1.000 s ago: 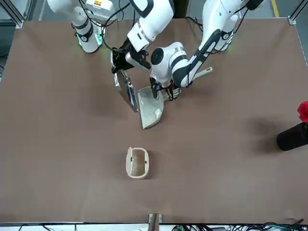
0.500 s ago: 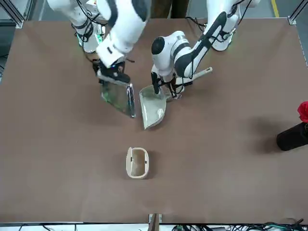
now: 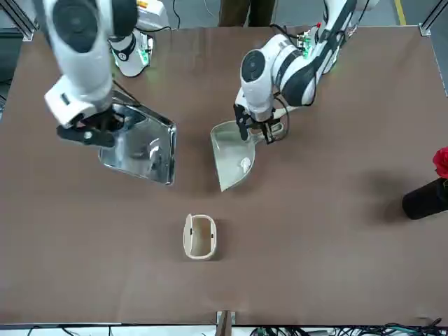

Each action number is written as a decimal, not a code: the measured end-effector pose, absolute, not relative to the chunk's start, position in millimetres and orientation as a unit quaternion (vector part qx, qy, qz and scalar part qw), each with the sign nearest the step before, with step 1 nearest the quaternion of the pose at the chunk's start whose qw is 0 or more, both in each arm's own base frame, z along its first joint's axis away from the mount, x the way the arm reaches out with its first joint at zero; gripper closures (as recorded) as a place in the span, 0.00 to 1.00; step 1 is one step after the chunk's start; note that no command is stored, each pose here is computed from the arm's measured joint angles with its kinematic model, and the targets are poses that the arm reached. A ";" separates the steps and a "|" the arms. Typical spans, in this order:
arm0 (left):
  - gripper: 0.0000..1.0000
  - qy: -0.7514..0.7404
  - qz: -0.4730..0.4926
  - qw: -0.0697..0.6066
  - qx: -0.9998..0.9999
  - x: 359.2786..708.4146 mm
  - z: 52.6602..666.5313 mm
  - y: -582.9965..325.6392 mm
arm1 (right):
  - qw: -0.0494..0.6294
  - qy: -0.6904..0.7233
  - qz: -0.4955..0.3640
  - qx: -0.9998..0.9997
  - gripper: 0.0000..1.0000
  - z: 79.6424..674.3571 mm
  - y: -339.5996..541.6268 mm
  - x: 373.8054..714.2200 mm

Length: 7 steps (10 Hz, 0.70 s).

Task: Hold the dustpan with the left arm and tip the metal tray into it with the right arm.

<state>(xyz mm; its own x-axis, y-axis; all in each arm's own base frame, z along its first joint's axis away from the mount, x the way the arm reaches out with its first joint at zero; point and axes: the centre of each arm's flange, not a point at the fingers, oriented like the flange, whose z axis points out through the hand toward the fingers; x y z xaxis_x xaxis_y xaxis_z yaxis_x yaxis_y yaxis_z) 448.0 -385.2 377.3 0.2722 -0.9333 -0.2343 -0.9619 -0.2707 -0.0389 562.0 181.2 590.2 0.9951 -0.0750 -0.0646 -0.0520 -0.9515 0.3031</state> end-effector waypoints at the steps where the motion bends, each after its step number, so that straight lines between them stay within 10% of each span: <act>1: 0.67 0.592 0.077 0.081 -0.798 457.5 396.2 -368.3 | 0.123 -0.050 -0.048 0.990 0.95 584.6 150.1 568.6; 7: 0.67 0.511 0.090 0.057 -0.853 501.3 422.3 -279.0 | 0.038 -0.090 -0.101 0.990 0.95 473.1 8.3 563.1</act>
<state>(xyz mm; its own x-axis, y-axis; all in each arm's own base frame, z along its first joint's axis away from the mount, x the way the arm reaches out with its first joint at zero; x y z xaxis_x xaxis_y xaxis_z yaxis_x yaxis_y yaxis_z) 501.3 -279.0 422.3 0.4616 -0.8613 -0.2125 -0.8819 -0.4714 -0.0050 563.1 8.3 473.1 0.9634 -0.1863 -0.1930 -0.1709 -0.9808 0.0936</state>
